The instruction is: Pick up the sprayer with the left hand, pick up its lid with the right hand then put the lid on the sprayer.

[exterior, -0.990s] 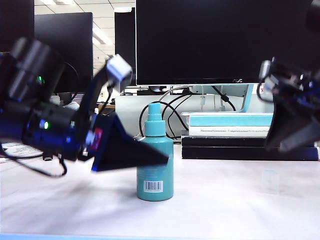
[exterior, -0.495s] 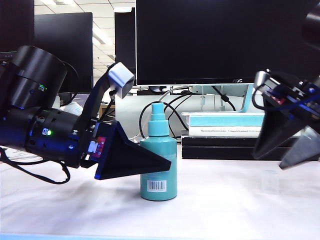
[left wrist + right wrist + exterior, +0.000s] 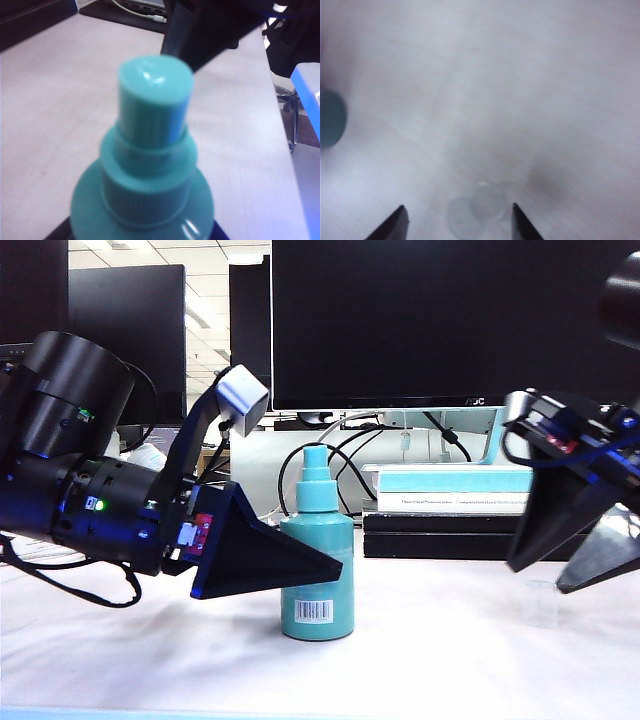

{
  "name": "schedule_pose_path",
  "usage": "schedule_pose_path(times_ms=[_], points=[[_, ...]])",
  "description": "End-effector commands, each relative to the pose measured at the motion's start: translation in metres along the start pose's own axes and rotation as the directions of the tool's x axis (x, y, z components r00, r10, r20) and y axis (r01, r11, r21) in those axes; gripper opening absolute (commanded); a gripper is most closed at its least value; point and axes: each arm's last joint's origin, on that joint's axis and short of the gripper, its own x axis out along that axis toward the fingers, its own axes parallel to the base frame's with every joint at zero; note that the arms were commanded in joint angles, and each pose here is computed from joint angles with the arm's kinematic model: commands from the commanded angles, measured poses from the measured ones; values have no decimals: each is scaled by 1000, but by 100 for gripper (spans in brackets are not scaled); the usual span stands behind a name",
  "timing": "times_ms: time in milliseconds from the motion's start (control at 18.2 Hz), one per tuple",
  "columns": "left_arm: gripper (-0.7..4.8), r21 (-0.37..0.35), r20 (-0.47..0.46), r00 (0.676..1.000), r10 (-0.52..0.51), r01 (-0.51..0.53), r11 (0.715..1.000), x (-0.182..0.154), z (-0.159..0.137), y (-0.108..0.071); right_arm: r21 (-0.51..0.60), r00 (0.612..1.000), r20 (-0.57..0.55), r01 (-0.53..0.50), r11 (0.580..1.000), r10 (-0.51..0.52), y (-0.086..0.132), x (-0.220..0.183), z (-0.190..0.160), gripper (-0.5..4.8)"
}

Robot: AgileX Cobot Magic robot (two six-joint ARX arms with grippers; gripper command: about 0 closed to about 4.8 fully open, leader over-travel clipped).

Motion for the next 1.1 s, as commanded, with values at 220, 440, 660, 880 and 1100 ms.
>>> schedule_pose_path(times_ms=[220, 440, 660, 880, 1100], points=[[267, -2, 0, 1000, 6, -6, 1000, 2, 1, 2, -94, 991, -2, 134, 987, -135, 9, 5, 0, 263], [267, -5, -3, 1000, 4, -4, 1000, 2, 1, 2, -93, 989, -11, 148, 985, -150, 8, 6, -1, 229], [267, -6, -4, 1000, 3, -4, 1000, 2, 1, 2, -90, 988, -22, 149, 985, -152, 7, 7, -2, 157], [268, -10, -4, 1000, 2, -2, 1000, 2, 0, 2, -89, 986, -25, 160, 983, -163, 5, 11, -1, 85], [268, -26, -4, 1000, -1, 1, 1000, 2, 0, 2, -89, 987, 0, 159, 983, -160, 5, 13, 2, 85]])
